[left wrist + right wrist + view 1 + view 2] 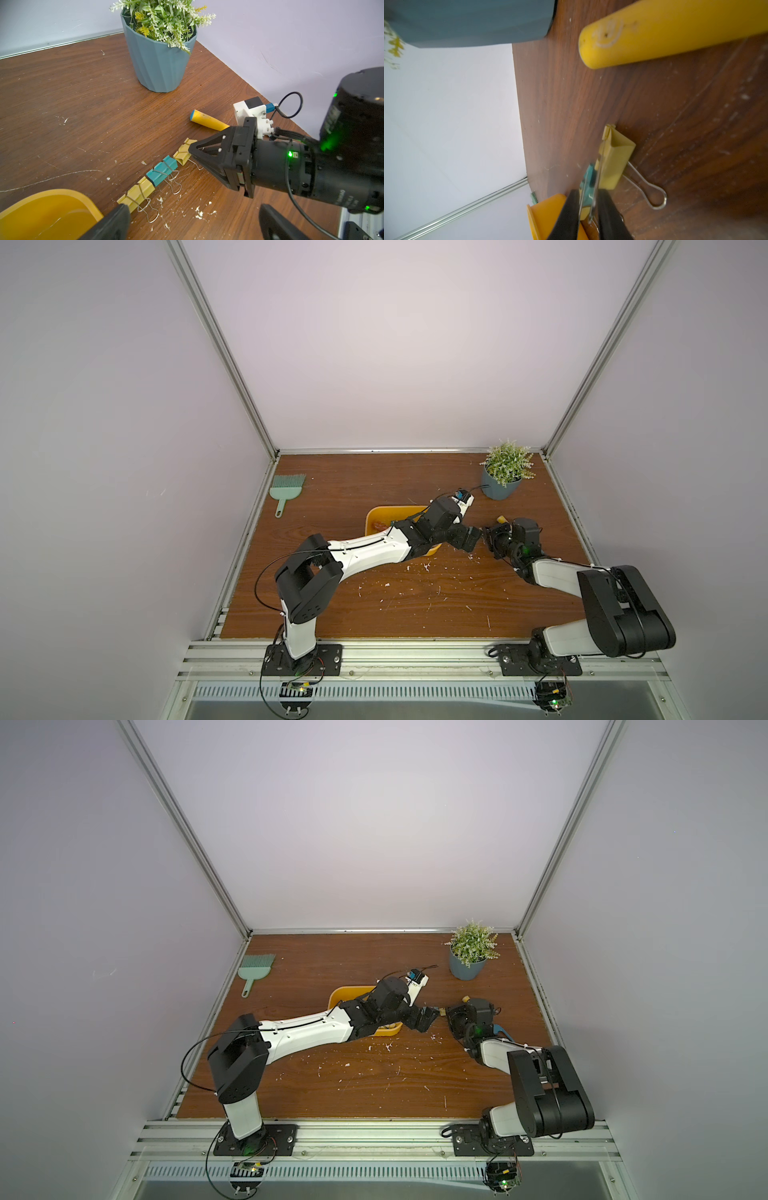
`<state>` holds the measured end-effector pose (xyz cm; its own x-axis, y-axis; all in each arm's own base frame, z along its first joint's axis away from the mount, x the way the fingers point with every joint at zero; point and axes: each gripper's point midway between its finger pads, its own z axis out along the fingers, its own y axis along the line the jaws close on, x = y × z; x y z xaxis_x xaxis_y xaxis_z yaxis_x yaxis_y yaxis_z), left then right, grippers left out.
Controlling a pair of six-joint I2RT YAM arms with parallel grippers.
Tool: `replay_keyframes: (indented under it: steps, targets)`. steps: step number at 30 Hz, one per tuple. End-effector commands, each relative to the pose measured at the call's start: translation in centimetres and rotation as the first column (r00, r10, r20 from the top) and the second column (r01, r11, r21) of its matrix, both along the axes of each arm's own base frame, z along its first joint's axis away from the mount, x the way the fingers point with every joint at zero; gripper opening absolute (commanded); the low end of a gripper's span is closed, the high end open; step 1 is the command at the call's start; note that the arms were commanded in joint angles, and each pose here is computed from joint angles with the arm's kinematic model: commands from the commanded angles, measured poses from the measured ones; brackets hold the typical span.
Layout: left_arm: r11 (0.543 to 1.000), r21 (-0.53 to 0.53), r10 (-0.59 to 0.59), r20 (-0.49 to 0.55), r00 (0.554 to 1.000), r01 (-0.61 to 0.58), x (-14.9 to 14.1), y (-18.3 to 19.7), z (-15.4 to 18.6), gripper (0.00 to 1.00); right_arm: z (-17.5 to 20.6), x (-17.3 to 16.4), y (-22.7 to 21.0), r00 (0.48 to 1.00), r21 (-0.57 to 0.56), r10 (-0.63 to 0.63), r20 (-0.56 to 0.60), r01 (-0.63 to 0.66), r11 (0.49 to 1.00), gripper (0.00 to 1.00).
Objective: Take out the binder clips from the storage box
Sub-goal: Place the binder clip at the center of the board, then pick up the binder clip from the storage box.
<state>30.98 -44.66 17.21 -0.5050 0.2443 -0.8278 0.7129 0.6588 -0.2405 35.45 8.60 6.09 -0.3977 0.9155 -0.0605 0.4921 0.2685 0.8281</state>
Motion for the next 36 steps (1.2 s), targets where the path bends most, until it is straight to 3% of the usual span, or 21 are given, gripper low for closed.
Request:
replay_keyframes:
  steps: [1,6,9,17,20,27,33,36]
  targets:
    - [1.000,-0.004,-0.001,0.018,1.000,0.001,-0.2,0.6,1.1,1.00,0.6,-0.3,0.6,0.996,-0.053,0.085,0.009,-0.084,0.995,0.23]
    - [0.998,0.022,0.065,0.046,0.997,-0.066,0.4,2.2,1.1,1.00,0.3,-1.9,-0.1,0.994,-0.118,0.104,-0.020,-0.105,0.987,0.25]
    - [0.992,0.019,0.122,0.061,0.991,-0.123,1.1,4.0,1.3,1.00,2.0,-2.0,0.2,0.986,-0.165,0.159,0.046,-0.149,0.975,0.25]
    - [0.951,-0.120,0.291,0.022,0.957,-0.286,3.1,10.1,2.4,1.00,7.7,-0.8,3.1,0.912,-0.328,0.387,0.135,-0.328,0.886,0.27]
    - [0.931,-0.146,0.341,0.032,0.939,-0.333,3.2,12.1,2.7,1.00,8.9,-0.7,5.8,0.855,-0.415,0.503,0.127,-0.415,0.809,0.27]
    - [0.873,-0.215,0.448,0.001,0.894,-0.437,3.0,16.3,2.5,1.00,9.0,-1.1,12.9,0.692,-0.578,0.721,0.013,-0.583,0.570,0.24]
    - [0.825,-0.260,0.496,-0.090,0.863,-0.502,3.4,18.9,1.7,1.00,7.8,-1.3,15.9,0.578,-0.680,0.798,-0.171,-0.655,0.328,0.23]
    - [0.807,-0.271,0.517,-0.107,0.849,-0.525,3.1,19.7,1.2,1.00,7.3,-1.0,16.5,0.550,-0.703,0.800,-0.241,-0.667,0.247,0.23]
